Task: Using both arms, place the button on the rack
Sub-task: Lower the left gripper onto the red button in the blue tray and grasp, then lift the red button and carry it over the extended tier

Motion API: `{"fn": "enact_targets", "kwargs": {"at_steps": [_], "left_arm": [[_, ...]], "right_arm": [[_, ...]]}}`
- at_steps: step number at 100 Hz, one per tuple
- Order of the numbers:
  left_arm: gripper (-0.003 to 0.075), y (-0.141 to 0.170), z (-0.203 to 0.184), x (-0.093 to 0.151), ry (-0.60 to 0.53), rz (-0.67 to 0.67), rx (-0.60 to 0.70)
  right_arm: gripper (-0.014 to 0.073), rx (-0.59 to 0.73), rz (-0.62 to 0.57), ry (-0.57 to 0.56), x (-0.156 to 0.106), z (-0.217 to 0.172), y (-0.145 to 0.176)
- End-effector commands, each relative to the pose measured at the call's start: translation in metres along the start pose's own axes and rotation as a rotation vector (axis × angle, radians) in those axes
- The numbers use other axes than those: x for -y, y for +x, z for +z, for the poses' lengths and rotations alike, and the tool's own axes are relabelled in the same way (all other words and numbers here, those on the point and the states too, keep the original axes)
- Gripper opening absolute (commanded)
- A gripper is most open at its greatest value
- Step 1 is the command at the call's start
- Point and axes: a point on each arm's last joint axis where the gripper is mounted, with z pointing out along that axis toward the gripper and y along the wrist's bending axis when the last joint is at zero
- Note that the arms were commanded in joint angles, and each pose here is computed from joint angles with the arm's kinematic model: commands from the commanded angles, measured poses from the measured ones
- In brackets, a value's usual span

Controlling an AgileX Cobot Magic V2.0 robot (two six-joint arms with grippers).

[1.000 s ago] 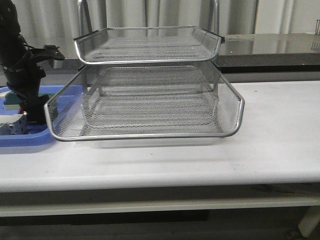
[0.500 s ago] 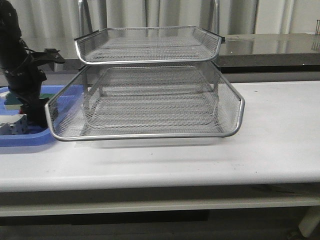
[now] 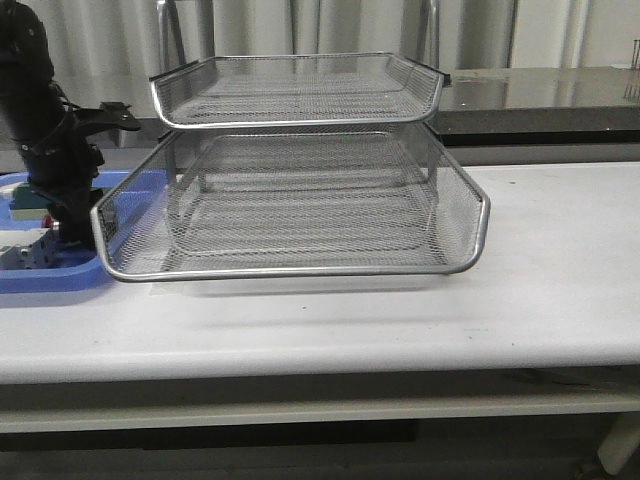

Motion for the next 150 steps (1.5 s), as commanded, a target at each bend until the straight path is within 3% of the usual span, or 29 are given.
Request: {"fn": "enact_targets", "kwargs": {"at_steps": [1, 9, 47, 91, 110, 150], "left_arm": [[0.0064, -0.011, -0.034, -0.005, -0.047, 0.000, 0.053], [0.0004, -0.011, -0.038, -0.005, -0.031, 0.001, 0.042], [0.0004, -0.024, -0.095, -0.016, -0.021, -0.105, 0.046], [0.0004, -0.020, -0.183, -0.020, -0.173, -0.303, 0.144], [0.0004, -0.008, -0.209, -0.003, -0.159, -0.352, 0.136], [0.0004, 0.029, -0.252, 0.059, -0.058, -0.368, 0.121]], "right_arm": [[-0.0068, 0.099, -0.006, 0.011, 0.001, -0.006, -0.014], [-0.0068, 0.099, -0.006, 0.011, 0.001, -0.006, -0.014], [-0.0068, 0.099, -0.006, 0.011, 0.001, -0.006, -0.014], [-0.0068, 0.099, -0.006, 0.011, 0.001, -0.006, -0.014], [-0.0068, 0.099, -0.006, 0.011, 0.001, -0.006, -0.014], [-0.0068, 0.099, -0.006, 0.011, 0.001, -0.006, -0.014]]}}
